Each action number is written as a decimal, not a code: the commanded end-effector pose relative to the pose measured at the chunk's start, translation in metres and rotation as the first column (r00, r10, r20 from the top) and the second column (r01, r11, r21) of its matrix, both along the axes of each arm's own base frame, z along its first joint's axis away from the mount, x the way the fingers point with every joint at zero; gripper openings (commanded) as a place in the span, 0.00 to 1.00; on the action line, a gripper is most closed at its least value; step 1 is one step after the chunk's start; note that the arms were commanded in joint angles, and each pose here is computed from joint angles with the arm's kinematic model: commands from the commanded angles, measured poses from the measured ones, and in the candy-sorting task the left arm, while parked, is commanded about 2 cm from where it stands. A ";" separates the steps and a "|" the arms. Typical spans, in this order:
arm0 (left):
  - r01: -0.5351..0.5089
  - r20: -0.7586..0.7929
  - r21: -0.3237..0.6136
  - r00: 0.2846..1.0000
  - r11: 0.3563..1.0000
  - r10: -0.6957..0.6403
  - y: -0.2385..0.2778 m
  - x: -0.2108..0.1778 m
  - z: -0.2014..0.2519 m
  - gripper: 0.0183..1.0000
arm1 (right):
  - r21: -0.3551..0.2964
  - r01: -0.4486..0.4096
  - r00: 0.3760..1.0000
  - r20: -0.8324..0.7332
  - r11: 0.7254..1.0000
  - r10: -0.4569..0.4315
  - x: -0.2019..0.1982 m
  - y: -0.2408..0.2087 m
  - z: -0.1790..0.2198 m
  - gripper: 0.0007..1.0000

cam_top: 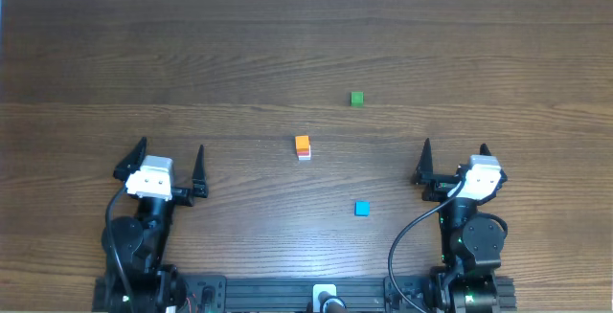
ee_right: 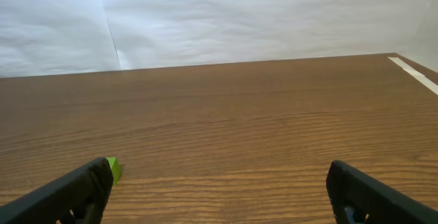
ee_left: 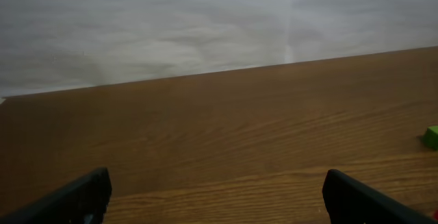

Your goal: Stack Cubes

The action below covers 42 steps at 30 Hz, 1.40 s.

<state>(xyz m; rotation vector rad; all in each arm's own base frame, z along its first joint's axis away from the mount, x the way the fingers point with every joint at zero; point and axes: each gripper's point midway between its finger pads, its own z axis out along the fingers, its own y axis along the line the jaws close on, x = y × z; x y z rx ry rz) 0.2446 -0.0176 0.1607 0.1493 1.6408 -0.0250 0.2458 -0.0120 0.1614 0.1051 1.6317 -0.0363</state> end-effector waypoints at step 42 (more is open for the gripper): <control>0.000 0.007 0.014 1.000 1.000 0.000 0.001 0.000 -0.001 1.00 | 0.093 -0.262 0.754 -0.602 0.961 0.264 0.151 0.129 0.036 0.99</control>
